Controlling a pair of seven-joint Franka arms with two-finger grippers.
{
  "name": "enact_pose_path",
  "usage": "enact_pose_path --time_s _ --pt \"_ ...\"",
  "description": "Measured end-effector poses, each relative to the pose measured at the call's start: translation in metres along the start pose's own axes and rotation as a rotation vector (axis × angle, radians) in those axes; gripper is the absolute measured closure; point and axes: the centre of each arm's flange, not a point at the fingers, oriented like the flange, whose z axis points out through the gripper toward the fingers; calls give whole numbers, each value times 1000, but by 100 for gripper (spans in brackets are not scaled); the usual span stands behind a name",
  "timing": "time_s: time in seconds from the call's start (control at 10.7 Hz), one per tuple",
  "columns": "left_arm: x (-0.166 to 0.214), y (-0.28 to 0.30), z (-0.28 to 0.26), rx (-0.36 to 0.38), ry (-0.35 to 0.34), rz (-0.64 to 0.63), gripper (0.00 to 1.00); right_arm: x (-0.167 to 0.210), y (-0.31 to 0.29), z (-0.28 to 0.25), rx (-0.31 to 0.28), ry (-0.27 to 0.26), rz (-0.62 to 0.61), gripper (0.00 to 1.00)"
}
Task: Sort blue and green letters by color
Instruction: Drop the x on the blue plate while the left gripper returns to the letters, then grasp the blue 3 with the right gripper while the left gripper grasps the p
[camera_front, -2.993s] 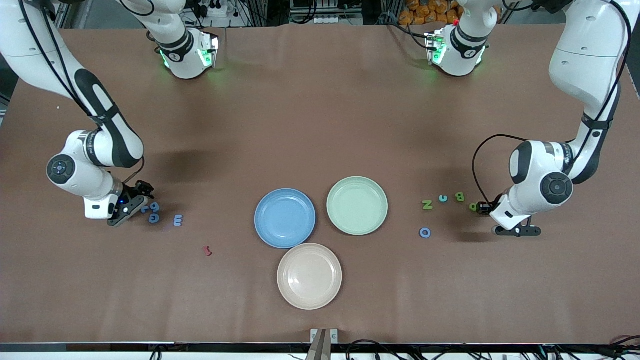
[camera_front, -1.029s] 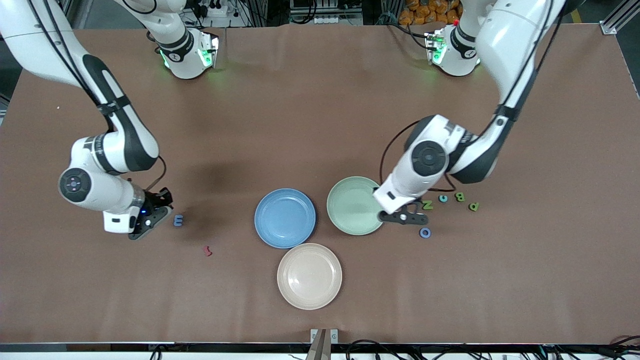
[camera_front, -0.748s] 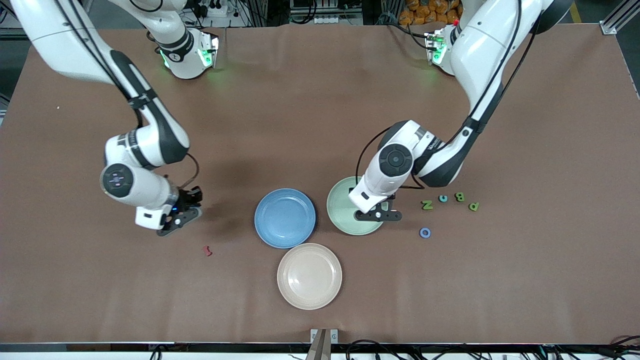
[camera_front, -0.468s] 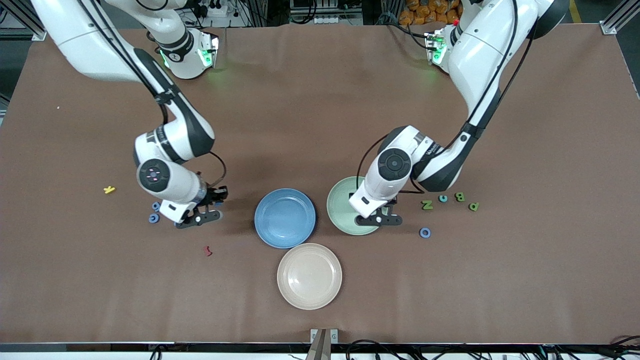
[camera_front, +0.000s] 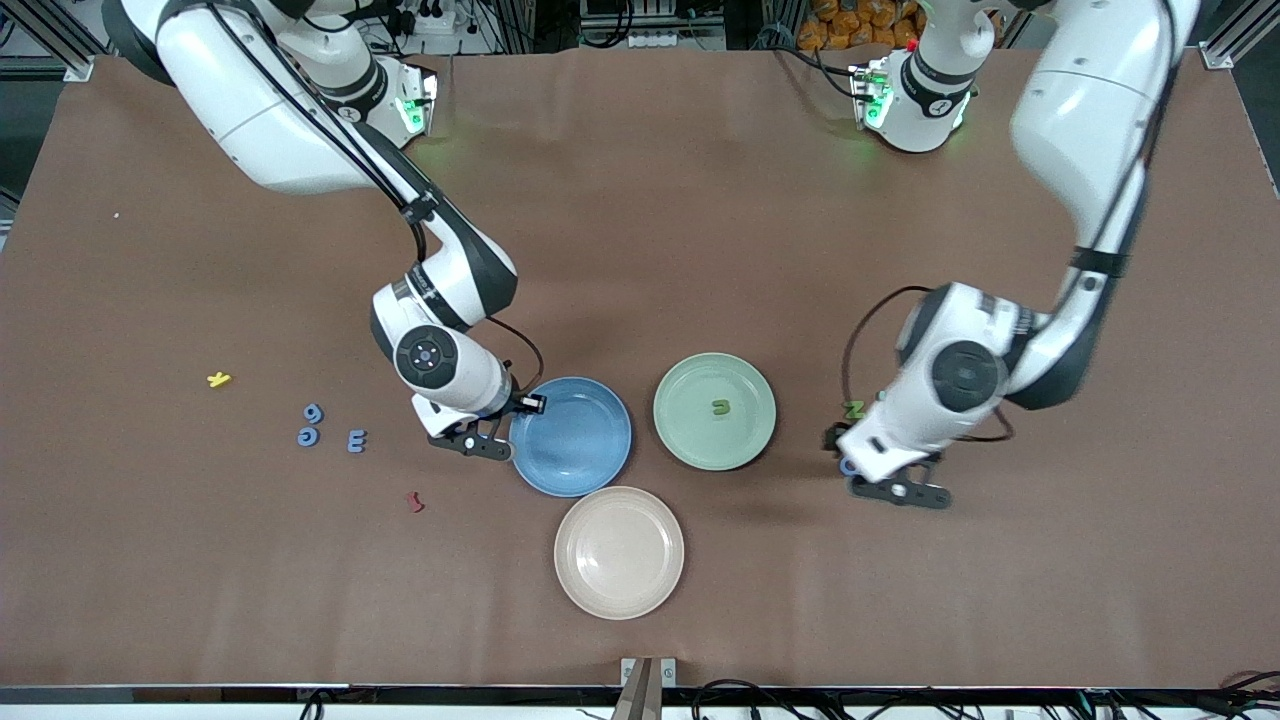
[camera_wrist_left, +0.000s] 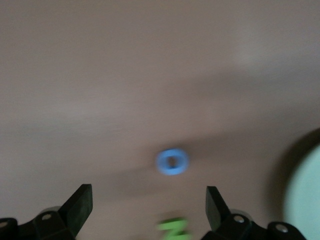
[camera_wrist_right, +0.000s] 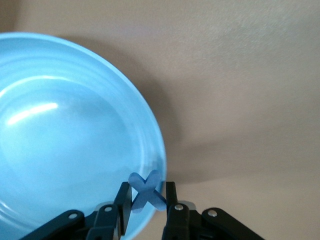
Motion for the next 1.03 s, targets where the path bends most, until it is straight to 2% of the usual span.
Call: enact_pose_path --time_s 0.19,0.37,0.47,0.84,1.03 --pt "-18 -83 27 -8 -55 140 0 7 -11 4 42 -25 108 68" --pt "-45 -119 54 -43 -73 195 0 10 -24 -2 67 -23 176 64" --pt "-58 -119 62 -54 -65 204 0 15 -23 -6 75 -19 196 52" --pt "-89 -131 70 -15 -87 247 3 30 -16 -19 88 -4 221 2" --pt "-94 -139 72 -18 -92 253 4 49 11 -23 67 -19 156 0"
